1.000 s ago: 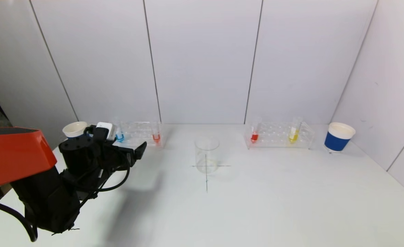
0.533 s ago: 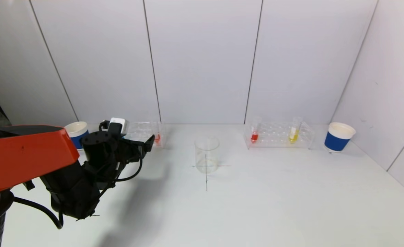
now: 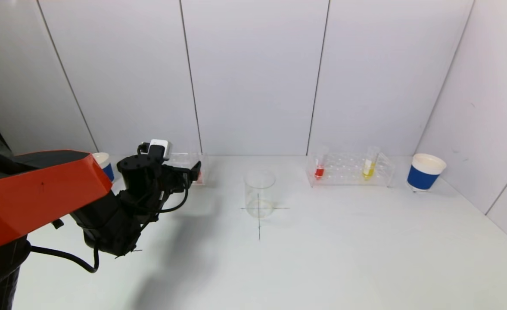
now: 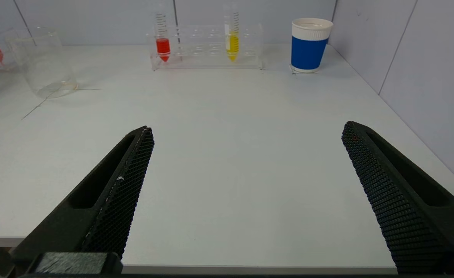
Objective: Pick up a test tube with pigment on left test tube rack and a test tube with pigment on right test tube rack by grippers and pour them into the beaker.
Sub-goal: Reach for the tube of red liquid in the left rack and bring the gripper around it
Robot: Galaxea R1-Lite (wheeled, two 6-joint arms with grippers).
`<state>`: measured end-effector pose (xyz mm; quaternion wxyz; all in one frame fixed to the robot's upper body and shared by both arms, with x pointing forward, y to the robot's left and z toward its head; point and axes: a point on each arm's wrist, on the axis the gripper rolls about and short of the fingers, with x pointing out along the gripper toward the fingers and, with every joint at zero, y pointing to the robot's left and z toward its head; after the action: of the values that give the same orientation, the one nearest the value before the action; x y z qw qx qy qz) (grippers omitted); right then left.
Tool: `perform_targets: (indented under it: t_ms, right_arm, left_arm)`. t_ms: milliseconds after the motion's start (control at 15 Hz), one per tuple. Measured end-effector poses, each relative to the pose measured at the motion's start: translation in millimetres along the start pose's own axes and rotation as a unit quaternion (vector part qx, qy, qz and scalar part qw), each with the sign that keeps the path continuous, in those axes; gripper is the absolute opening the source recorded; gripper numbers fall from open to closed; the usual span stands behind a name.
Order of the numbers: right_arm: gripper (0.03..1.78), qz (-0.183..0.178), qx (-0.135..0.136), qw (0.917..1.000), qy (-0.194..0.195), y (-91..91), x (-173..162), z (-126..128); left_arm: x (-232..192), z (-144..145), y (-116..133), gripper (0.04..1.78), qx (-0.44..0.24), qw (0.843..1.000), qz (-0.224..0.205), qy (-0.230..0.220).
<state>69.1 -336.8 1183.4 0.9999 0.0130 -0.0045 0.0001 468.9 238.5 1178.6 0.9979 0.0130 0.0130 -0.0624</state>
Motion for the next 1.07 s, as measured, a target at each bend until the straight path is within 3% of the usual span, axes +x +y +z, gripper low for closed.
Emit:
perform_targets:
  t_ms: [1067]
  right_arm:
    - [1.77, 0.000, 0.000, 1.0000, 0.000, 0.0, 0, 0]
  left_arm:
    - [44, -17, -15, 1.76, -0.001, 1.000, 0.020, -0.007]
